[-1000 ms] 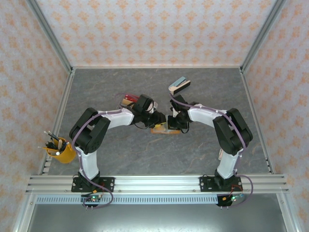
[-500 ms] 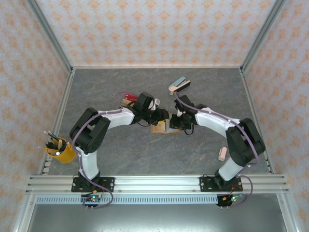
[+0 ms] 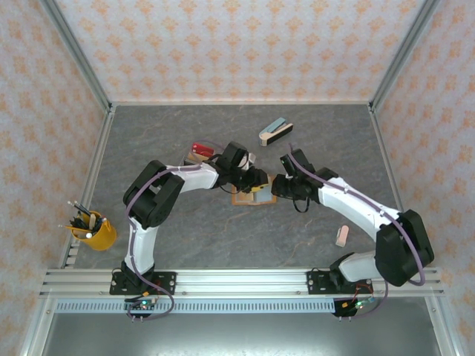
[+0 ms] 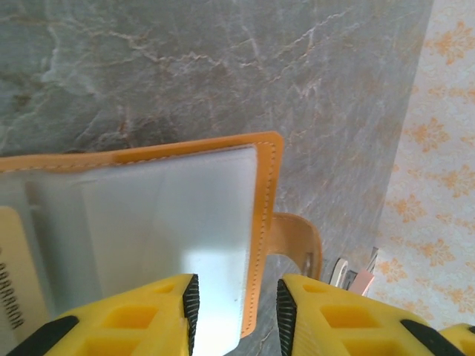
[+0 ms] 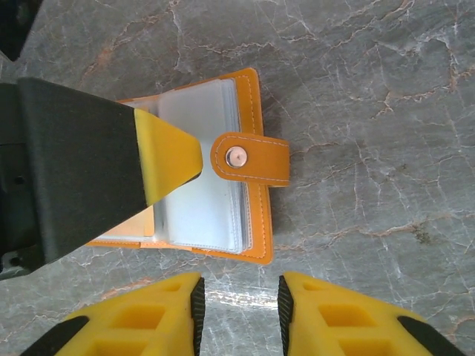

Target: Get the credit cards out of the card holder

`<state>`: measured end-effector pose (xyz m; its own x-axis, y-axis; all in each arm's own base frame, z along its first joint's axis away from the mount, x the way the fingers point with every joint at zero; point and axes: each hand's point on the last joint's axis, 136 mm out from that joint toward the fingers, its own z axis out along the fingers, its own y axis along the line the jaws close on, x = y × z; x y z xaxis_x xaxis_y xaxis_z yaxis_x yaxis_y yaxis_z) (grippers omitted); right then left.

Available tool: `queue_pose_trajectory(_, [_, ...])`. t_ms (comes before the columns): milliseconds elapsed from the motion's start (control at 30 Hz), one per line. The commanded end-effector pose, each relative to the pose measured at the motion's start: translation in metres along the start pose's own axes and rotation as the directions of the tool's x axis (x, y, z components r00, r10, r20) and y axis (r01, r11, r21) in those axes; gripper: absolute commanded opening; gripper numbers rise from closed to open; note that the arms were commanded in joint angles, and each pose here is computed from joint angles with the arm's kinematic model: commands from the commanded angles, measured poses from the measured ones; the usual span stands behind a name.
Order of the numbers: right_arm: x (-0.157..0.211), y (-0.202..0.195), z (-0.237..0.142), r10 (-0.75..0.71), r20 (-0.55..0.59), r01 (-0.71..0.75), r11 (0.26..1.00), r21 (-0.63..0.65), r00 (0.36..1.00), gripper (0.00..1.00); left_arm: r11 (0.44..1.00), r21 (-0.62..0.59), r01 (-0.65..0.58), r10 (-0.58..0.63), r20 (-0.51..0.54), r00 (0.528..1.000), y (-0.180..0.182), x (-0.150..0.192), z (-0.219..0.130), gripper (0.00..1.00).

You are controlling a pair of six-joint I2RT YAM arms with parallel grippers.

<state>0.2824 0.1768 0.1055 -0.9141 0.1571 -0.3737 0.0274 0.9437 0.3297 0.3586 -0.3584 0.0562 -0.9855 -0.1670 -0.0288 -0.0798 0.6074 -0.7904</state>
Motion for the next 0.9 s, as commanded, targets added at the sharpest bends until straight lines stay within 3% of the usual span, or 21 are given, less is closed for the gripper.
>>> queue_pose_trajectory(0, [-0.006, 0.011, -0.006, -0.004, 0.022, 0.005, 0.999, -0.042, 1.0, 0.34, 0.999, -0.018, -0.033, 0.033, 0.037, 0.999, -0.012, -0.006, -0.015, 0.35])
queue_pose_trajectory(167, [-0.011, 0.042, -0.005, -0.038, -0.017, 0.035, 0.986, -0.166, 0.999, 0.34, 0.997, -0.046, -0.056, 0.061, 0.125, 0.99, -0.017, -0.012, -0.061, 0.35])
queue_pose_trajectory(433, [-0.018, 0.07, 0.032, -0.039, -0.138, 0.007, 0.974, -0.227, 0.99, 0.33, 0.957, -0.287, 0.043, 0.033, 0.253, 0.967, 0.05, -0.005, -0.116, 0.37])
queue_pose_trajectory(867, [-0.01, 0.071, 0.084, 0.008, -0.289, -0.06, 0.983, -0.172, 0.957, 0.27, 0.975, -0.215, 0.05, -0.005, 0.206, 0.979, 0.061, 0.007, -0.1, 0.34])
